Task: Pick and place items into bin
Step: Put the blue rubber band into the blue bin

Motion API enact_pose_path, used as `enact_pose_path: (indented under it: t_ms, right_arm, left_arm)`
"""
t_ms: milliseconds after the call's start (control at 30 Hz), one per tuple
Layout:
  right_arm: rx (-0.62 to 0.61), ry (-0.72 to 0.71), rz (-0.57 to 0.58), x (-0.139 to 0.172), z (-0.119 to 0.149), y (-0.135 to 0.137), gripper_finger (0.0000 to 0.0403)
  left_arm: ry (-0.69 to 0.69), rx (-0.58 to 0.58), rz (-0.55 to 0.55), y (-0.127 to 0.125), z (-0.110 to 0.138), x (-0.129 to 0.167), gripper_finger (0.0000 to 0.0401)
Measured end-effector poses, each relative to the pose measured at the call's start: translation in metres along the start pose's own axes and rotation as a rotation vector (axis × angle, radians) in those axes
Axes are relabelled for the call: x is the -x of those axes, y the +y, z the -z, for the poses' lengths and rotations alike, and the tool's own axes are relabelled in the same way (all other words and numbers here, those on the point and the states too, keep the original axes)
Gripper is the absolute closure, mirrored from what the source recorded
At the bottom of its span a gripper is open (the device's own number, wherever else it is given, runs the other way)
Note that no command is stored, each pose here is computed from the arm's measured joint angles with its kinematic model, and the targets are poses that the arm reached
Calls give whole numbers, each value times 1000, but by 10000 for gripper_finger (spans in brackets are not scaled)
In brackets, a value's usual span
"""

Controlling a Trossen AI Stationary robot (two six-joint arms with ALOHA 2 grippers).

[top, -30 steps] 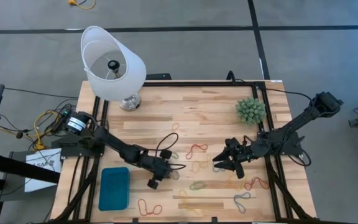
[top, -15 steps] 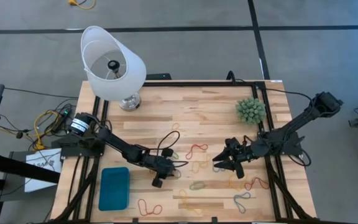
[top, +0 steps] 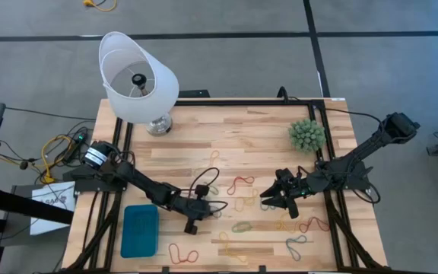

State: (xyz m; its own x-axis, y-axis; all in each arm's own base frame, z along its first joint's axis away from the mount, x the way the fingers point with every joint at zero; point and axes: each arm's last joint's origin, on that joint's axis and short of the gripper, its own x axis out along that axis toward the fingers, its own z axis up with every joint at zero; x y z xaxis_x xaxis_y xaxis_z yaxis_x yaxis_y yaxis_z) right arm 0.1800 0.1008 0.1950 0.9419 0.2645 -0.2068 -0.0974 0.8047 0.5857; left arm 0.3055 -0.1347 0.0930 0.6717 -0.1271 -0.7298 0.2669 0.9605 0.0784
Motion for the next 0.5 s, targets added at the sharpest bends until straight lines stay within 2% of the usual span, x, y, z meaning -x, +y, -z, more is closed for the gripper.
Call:
enact_pose_path:
  t_ms: [167, 300, 400, 500]
  right_arm:
    - [0, 0, -1, 0, 0, 0, 255]
    - [0, -1, -1, 0, 0, 0, 258]
    - [2, -1, 0, 0, 0, 0, 259]
    - [2, -1, 0, 0, 0, 0, 259]
  left_arm:
    - [45, -61, -45, -4, -15, 38, 401]
    - [-5, -54, -106, -5, -41, 95, 401]
    - [-51, -55, -87, -12, -49, 139, 401]
    - [-118, -5, -50, -19, -56, 187, 401]
